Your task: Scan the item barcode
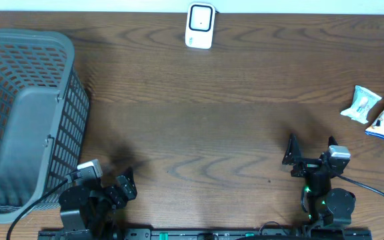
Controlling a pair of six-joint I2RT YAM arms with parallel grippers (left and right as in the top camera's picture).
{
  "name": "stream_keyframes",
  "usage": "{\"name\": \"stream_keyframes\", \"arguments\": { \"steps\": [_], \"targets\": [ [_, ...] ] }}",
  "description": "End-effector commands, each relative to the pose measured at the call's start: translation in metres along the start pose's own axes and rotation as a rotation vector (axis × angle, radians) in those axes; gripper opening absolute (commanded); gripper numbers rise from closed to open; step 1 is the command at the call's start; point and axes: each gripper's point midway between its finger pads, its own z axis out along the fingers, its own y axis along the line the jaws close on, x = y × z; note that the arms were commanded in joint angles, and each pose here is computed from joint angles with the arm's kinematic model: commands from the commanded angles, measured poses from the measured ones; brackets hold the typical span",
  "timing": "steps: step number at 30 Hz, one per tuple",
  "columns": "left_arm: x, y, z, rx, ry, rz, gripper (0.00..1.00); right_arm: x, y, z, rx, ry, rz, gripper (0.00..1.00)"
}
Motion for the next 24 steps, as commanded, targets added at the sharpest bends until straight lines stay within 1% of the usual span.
{"name": "stream_keyframes", "arguments": {
  "steps": [1, 4, 9, 12, 16, 20, 22, 24],
  "targets": [
    [-0.006, 0.008, -0.001, -0.05, -0.032, 0.007, 0.98, 0.001, 0.001, 0.0, -0.003, 0.001, -0.019, 0.99],
    [-0.029, 0.0, 0.001, -0.013, -0.129, 0.02, 0.98, 0.001, 0.001, 0.0, -0.003, 0.001, -0.019, 0.99],
    [-0.08, -0.022, 0.0, 0.095, -0.381, 0.071, 0.98, 0.001, 0.001, 0.0, -0.003, 0.001, -0.019, 0.99],
    [-0.096, -0.033, 0.003, 0.15, -0.516, 0.148, 0.98, 0.001, 0.001, 0.0, -0.003, 0.001, -0.019, 0.99],
    [-0.099, -0.028, 0.014, 0.153, -0.584, 0.156, 0.98, 0.001, 0.001, 0.0, -0.003, 0.001, -0.019, 0.99],
    [-0.098, -0.012, 0.023, 0.074, -0.601, 0.154, 0.98, 0.001, 0.001, 0.0, -0.003, 0.001, -0.019, 0.99],
    [-0.097, -0.005, 0.026, 0.032, -0.606, 0.176, 0.98, 0.001, 0.001, 0.0, -0.003, 0.001, -0.019, 0.99],
    [-0.093, 0.0, 0.031, -0.007, -0.598, 0.243, 0.98, 0.001, 0.001, 0.0, -0.003, 0.001, -0.019, 0.99]
  ]
}}
